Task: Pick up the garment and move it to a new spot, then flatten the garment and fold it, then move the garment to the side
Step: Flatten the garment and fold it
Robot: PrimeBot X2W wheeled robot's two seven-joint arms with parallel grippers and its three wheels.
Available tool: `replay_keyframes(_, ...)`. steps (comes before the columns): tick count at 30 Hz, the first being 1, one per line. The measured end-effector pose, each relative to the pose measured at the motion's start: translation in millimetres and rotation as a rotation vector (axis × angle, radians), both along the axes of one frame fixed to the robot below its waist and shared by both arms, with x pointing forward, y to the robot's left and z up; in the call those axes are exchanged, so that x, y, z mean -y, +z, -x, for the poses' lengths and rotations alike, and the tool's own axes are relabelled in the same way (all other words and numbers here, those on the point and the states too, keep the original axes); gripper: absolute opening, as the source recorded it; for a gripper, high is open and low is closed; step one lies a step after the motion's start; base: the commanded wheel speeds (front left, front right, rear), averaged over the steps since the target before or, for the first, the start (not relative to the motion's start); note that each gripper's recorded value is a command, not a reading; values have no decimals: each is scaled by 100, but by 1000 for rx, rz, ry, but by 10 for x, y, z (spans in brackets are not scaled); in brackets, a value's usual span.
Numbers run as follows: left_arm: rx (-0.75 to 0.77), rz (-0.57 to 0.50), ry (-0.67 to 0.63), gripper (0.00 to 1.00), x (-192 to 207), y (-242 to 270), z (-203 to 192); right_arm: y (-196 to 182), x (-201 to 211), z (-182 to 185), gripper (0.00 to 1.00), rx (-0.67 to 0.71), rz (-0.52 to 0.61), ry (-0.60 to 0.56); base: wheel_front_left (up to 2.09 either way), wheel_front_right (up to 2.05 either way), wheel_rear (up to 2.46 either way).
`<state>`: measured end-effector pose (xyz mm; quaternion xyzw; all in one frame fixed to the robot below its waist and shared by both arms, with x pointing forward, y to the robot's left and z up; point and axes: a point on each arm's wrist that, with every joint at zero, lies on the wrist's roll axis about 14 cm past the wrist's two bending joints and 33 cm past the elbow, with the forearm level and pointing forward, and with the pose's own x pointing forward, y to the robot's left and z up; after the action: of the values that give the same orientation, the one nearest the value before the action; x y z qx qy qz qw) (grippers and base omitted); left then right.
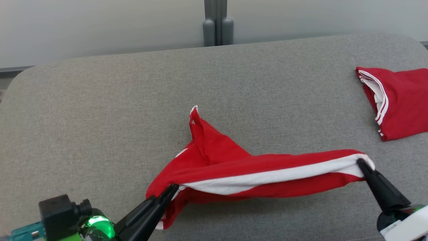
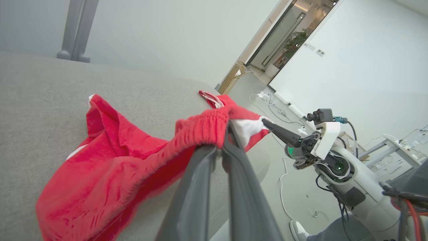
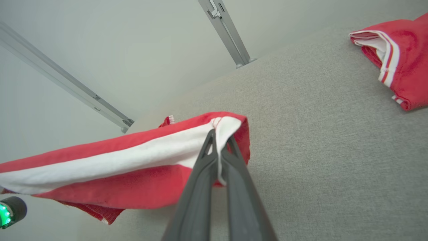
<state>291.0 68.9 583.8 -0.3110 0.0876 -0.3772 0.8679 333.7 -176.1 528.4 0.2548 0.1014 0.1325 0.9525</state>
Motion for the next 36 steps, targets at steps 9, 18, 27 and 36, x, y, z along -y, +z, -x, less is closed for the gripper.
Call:
replay_keyframes(9,187,53,-202,0,110,897,-113,1013,244,-255,0,252,5,41,0,0,0)
replay_keyframes(18,300,-198,-57,0,-11,1290,-1874,1783,-189,-1791,0,392,116,130,0,0,0)
replay_keyframes(27,637,-179,411,0,-268,1628,-3430,2313,-352,-3106,0,594,-1,-112,0,0,0)
replay_keyframes(36,365,-305,302,0,29,-271,-3520,307,-644,-3182,0,225,4,-30,0,0,0)
